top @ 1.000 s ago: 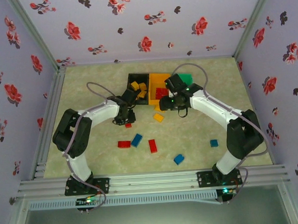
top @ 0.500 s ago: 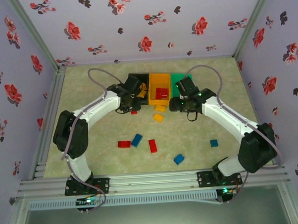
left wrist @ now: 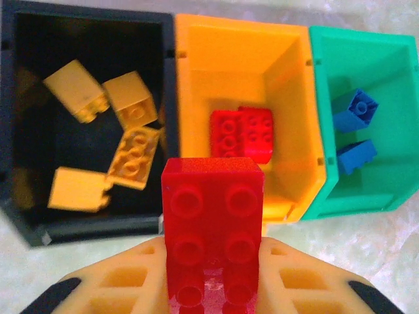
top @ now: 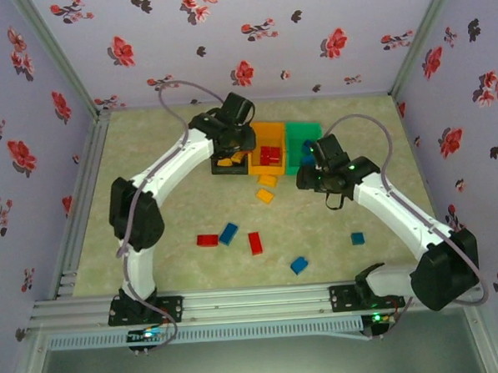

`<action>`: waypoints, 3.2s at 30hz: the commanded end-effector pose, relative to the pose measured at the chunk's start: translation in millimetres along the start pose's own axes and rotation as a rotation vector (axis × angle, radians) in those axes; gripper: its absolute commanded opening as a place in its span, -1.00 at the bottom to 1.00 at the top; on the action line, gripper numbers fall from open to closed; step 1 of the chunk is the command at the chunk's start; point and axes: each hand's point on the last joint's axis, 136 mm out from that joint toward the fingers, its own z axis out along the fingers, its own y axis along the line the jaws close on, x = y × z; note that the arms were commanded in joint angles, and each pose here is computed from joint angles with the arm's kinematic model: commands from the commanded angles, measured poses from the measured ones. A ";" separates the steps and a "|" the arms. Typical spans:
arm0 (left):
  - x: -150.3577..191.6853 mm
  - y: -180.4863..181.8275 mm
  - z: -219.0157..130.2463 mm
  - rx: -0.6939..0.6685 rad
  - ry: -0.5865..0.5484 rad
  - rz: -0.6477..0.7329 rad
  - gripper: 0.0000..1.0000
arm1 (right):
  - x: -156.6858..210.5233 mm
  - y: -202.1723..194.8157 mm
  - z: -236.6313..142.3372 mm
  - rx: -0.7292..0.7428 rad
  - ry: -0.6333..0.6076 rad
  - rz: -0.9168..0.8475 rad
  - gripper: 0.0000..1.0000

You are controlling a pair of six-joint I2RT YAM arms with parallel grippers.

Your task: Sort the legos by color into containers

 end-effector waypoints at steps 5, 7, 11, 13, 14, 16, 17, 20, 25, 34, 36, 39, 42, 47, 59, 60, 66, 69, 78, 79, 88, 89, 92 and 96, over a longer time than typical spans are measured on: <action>-30.8 -34.4 49.4 0.064 -0.038 0.066 -0.52 | 15.1 -14.2 -2.5 0.033 0.023 0.046 0.28; -34.9 -37.6 63.7 0.064 -0.033 0.064 -0.43 | 18.9 -15.4 -2.5 0.032 0.030 0.052 0.28; -41.0 -38.4 83.5 0.065 -0.019 0.034 0.00 | 28.6 -17.5 -2.9 0.029 0.050 0.056 0.29; -43.1 -37.8 83.9 0.069 -0.013 0.022 0.17 | 34.9 -19.5 -3.6 0.034 0.066 0.055 0.29; -44.9 -37.3 80.9 0.069 -0.017 0.018 0.21 | 37.9 -19.8 -3.9 0.035 0.072 0.052 0.29; -46.9 -36.8 73.1 0.072 -0.024 0.018 0.25 | 45.8 -22.0 -3.3 0.043 0.089 0.047 0.29; -47.2 -36.8 67.9 0.074 -0.026 0.017 0.25 | 48.6 -22.6 -3.2 0.044 0.094 0.049 0.30; -45.5 -34.6 48.3 0.075 -0.021 0.016 0.26 | 59.8 -19.7 -1.0 0.032 0.120 0.037 0.33; -35.4 -24.3 9.7 0.076 -0.024 0.000 0.27 | 86.5 -10.8 4.4 0.032 0.181 0.009 0.35; 3.0 4.4 -39.0 0.075 -0.026 -0.028 0.28 | 157.9 11.1 10.0 0.029 0.303 -0.085 0.37; 11.0 13.1 -45.9 0.068 -0.025 -0.038 0.29 | 172.9 12.5 8.6 0.039 0.325 -0.118 0.40; 19.4 27.9 -53.6 0.051 -0.024 -0.067 0.29 | 192.9 10.7 5.5 0.060 0.351 -0.138 0.47; 23.8 37.5 -56.3 0.030 -0.027 -0.082 0.29 | 206.0 8.1 2.2 0.073 0.363 -0.119 0.55; 28.5 40.5 -51.5 0.019 -0.008 -0.088 0.30 | 220.4 6.1 -3.2 0.063 0.392 -0.063 0.62; 29.5 41.0 -51.5 0.016 -0.003 -0.086 0.29 | 247.1 24.2 0.8 -0.053 0.495 0.039 0.71; 29.7 41.2 -51.5 0.015 -0.002 -0.087 0.29 | 248.5 26.5 1.7 -0.062 0.503 0.043 0.72; 30.9 42.0 -53.8 0.015 -0.001 -0.087 0.29 | 248.6 41.6 9.2 -0.102 0.507 0.046 0.72; 31.3 42.1 -56.1 0.017 -0.002 -0.087 0.29 | 244.7 44.8 12.4 -0.096 0.492 0.035 0.71; 32.3 43.7 -62.8 0.018 -0.009 -0.090 0.29 | 231.8 40.0 20.4 -0.013 0.456 -0.009 0.59; 32.4 43.8 -63.4 0.019 -0.010 -0.090 0.29 | 231.3 38.5 21.0 0.000 0.455 -0.015 0.54; 34.1 46.7 -68.5 0.012 -0.014 -0.090 0.28 | 233.9 30.4 25.4 0.060 0.470 -0.048 0.14; 33.9 46.6 -68.7 0.012 -0.014 -0.090 0.28 | 233.0 29.7 25.4 0.065 0.467 -0.051 0.10; 34.2 46.9 -69.1 0.012 -0.015 -0.090 0.28 | 231.7 26.9 25.3 0.081 0.463 -0.062 -0.03; 34.3 47.5 -71.2 0.010 -0.017 -0.090 0.27 | 230.9 26.8 26.8 0.089 0.463 -0.068 -0.28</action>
